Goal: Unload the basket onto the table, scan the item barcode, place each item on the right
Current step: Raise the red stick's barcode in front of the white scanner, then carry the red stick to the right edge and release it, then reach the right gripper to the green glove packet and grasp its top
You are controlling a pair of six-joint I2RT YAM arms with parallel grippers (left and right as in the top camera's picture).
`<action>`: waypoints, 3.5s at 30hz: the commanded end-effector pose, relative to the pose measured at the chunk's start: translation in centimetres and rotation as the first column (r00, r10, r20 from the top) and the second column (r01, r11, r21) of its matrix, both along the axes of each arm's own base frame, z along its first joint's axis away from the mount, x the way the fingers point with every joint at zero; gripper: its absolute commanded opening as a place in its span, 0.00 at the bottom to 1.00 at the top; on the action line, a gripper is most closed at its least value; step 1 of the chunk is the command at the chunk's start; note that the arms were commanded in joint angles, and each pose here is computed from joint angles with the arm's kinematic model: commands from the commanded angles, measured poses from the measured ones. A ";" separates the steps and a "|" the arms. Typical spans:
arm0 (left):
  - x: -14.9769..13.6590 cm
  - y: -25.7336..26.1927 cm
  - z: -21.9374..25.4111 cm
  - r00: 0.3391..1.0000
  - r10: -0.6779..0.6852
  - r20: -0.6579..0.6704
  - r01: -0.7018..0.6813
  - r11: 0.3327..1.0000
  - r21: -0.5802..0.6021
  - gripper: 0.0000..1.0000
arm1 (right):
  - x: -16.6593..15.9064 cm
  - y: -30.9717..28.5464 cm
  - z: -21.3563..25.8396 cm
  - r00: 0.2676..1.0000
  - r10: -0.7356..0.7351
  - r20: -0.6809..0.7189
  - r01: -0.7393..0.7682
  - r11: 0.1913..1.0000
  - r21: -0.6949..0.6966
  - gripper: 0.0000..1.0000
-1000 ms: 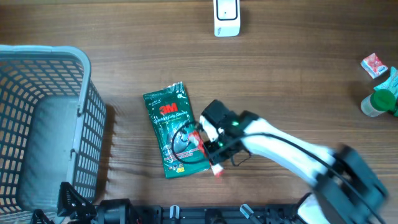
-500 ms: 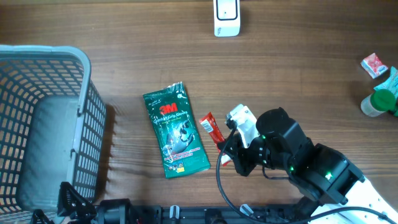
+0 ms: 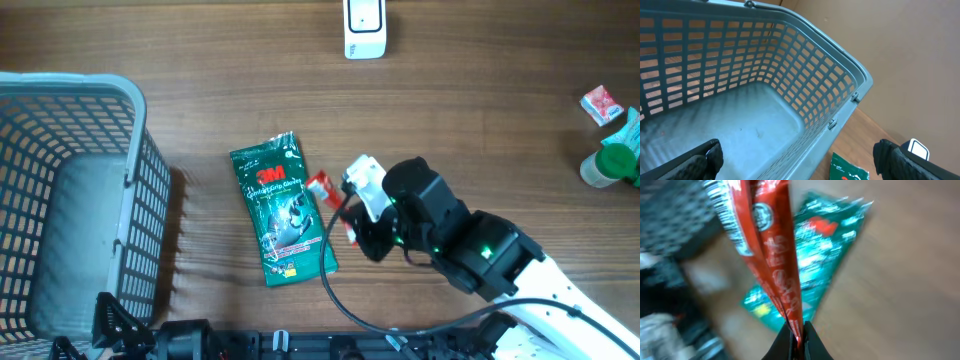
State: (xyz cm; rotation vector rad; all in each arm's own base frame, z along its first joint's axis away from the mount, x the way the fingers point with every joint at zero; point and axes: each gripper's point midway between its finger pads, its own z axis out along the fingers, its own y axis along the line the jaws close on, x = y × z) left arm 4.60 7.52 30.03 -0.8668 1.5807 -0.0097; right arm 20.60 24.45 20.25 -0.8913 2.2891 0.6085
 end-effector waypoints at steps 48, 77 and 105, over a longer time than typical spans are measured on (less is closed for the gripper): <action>0.1 -0.1 -1.0 1.000 -0.005 -0.029 0.004 1.000 -0.010 1.00 | 41.8 -28.8 -7.1 0.447 -0.179 0.877 0.895 0.104 -0.435 0.04; 0.1 -0.1 -1.0 1.000 -0.005 -0.029 0.004 1.000 -0.010 1.00 | 33.4 -27.8 0.8 0.669 -0.736 0.105 0.732 0.677 0.077 1.00; 0.1 -0.1 -1.0 1.000 -0.005 -0.029 0.004 1.000 -0.010 1.00 | 6.2 8.0 -21.6 0.798 -0.467 -0.381 0.252 0.833 -0.493 0.94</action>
